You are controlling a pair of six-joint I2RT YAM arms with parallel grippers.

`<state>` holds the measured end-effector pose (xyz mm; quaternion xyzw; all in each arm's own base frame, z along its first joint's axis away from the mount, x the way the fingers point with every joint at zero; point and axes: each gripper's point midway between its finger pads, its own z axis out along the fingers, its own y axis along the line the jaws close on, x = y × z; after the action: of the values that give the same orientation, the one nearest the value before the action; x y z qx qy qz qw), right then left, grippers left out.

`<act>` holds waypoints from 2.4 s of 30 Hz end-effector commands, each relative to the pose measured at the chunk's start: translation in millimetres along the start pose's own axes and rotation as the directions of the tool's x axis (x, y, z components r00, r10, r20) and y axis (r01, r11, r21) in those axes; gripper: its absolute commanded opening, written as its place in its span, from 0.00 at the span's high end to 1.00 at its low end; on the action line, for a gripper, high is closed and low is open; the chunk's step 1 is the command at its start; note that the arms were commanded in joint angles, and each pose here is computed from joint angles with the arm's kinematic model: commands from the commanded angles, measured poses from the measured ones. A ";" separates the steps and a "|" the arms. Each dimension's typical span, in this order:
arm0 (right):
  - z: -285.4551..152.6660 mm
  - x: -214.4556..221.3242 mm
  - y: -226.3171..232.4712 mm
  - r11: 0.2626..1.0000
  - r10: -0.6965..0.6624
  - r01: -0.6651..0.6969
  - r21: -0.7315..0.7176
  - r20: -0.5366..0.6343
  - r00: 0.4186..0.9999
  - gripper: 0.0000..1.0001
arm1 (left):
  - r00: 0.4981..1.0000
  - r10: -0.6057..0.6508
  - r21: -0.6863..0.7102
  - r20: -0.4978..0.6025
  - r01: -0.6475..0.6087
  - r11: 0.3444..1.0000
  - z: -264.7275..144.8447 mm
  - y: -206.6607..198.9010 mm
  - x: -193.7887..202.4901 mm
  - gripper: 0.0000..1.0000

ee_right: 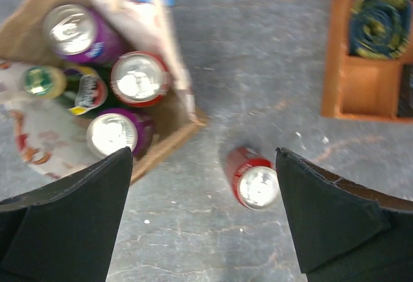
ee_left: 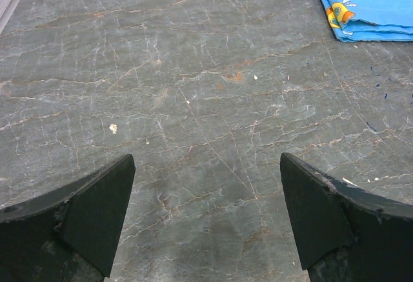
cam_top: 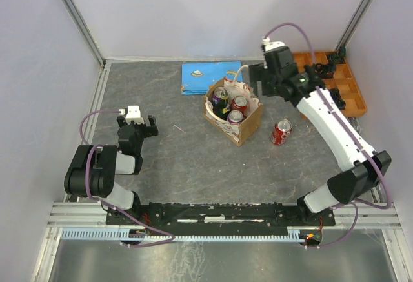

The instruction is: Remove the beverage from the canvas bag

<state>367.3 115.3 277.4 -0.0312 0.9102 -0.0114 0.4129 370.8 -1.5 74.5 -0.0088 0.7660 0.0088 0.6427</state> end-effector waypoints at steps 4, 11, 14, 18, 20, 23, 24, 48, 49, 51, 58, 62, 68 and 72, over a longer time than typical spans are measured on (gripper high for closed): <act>14.4 -7.9 76.4 0.977 -0.108 0.121 -0.173 0.082 0.991 0.03 | 0.998 -0.001 -0.026 0.067 0.003 1.000 3.1 5.1 -17.7 0.01; 49.2 25.3 105.2 0.964 -0.164 0.157 -0.216 -0.013 0.986 0.03 | 0.998 -0.001 -0.027 0.066 0.003 1.000 3.0 5.4 -17.5 0.01; 61.8 39.9 113.7 0.956 -0.183 0.170 -0.240 -0.036 0.982 0.01 | 0.998 -0.001 -0.026 0.064 0.003 1.000 2.9 5.2 -16.6 0.01; 73.7 55.4 119.3 0.950 -0.193 0.172 -0.261 -0.058 0.979 0.01 | 0.998 -0.001 -0.026 0.065 0.003 1.000 2.9 5.2 -17.1 0.01; 79.0 64.4 119.7 0.949 -0.199 0.173 -0.263 -0.076 0.977 0.01 | 0.998 -0.001 -0.026 0.065 0.003 1.000 3.0 5.2 -16.9 0.01; 85.8 76.3 122.7 0.945 -0.210 0.177 -0.275 -0.098 0.973 0.01 | 0.998 -0.001 -0.026 0.068 0.003 1.000 2.9 5.2 -17.4 0.01; 88.4 79.8 123.8 0.944 -0.213 0.177 -0.280 -0.106 0.971 0.01 | 0.998 -0.001 -0.026 0.067 0.003 1.000 3.0 5.2 -17.4 0.01; 139.2 136.6 125.9 0.948 -0.282 0.220 -0.230 -0.289 0.915 0.65 | 0.998 -0.003 -0.025 0.069 0.005 1.000 3.1 5.0 -17.8 0.01; 138.5 136.6 125.2 0.948 -0.285 0.223 -0.226 -0.293 0.913 0.77 | 0.998 -0.003 -0.025 0.069 0.005 1.000 3.1 5.0 -17.9 0.01; 136.8 137.3 122.5 0.948 -0.292 0.234 -0.215 -0.301 0.908 0.98 | 0.998 -0.003 -0.025 0.069 0.005 1.000 3.1 4.9 -17.8 0.01; 121.3 116.8 122.5 0.938 -0.321 0.272 -0.213 -0.247 0.914 1.00 | 0.998 -0.003 -0.024 0.069 0.005 1.000 3.2 4.8 -17.8 0.01; 103.0 79.4 128.2 0.941 -0.295 0.259 -0.218 -0.152 0.943 1.00 | 0.998 -0.003 -0.024 0.067 0.005 1.000 3.0 4.8 -17.3 0.01; 72.9 32.6 128.3 0.944 -0.262 0.249 -0.218 -0.032 0.964 1.00 | 0.998 -0.001 -0.025 0.065 0.003 1.000 2.8 5.0 -16.8 0.01; 58.1 16.0 124.3 0.947 -0.244 0.241 -0.210 0.013 0.970 1.00 | 0.998 -0.001 -0.026 0.066 0.003 1.000 2.9 5.2 -17.3 0.01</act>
<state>376.5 234.3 133.5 -0.2038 0.9362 0.0140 0.2860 370.8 -1.5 74.4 -0.0088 0.7662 0.0088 0.6425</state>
